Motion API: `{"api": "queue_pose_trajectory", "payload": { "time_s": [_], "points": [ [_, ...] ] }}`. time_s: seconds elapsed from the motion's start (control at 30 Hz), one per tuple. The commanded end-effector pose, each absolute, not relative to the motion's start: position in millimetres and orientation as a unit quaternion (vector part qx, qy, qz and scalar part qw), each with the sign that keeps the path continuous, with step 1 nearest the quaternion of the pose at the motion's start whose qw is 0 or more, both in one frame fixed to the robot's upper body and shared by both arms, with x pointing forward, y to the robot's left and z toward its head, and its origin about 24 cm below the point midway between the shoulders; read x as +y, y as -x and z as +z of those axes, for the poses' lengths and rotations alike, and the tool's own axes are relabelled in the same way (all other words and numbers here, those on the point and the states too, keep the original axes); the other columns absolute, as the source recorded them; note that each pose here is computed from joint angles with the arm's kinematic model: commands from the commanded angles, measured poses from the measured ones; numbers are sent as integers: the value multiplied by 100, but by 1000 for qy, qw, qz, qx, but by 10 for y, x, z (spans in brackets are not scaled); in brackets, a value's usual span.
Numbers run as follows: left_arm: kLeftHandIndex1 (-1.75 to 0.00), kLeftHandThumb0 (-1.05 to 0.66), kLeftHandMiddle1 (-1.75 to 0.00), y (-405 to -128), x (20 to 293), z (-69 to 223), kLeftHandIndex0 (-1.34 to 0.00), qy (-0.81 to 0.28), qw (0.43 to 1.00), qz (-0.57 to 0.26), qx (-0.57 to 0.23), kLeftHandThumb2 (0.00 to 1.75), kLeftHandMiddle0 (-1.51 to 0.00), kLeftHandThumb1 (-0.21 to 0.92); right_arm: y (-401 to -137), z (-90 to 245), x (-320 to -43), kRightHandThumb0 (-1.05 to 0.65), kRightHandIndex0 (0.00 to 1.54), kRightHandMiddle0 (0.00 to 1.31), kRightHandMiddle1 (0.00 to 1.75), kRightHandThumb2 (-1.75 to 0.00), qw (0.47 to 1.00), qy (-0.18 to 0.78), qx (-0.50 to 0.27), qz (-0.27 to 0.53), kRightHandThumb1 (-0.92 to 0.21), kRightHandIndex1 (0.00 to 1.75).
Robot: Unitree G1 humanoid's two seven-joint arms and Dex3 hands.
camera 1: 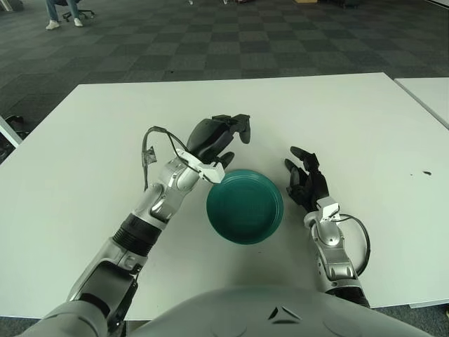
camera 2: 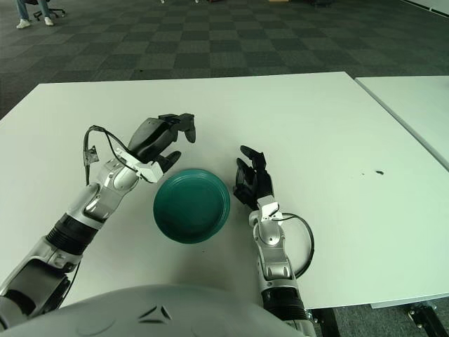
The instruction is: Put the charger into the plate.
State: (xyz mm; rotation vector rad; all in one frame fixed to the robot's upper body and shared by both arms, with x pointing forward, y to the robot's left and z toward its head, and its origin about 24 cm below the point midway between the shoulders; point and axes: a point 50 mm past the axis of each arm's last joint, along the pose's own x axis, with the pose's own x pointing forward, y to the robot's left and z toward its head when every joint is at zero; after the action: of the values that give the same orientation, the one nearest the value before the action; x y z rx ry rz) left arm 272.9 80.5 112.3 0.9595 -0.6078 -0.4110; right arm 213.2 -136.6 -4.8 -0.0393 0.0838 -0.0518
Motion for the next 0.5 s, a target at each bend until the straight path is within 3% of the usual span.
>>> {"api": "queue_pose_trajectory", "payload": {
  "time_s": [0.0, 0.47],
  "points": [
    [-175, 0, -174, -2707, 805, 1126, -56, -452, 821, -199, -287, 158, -76, 9, -1821, -528, -1401, -66, 52, 3, 83, -86, 982, 21, 184, -32, -92, 3],
    [-175, 0, -165, -2815, 953, 1089, -58, -465, 820, -204, -263, 157, -82, 7, -1814, -535, -1383, -67, 53, 3, 84, -86, 982, 23, 183, -32, -92, 4]
  ]
}}
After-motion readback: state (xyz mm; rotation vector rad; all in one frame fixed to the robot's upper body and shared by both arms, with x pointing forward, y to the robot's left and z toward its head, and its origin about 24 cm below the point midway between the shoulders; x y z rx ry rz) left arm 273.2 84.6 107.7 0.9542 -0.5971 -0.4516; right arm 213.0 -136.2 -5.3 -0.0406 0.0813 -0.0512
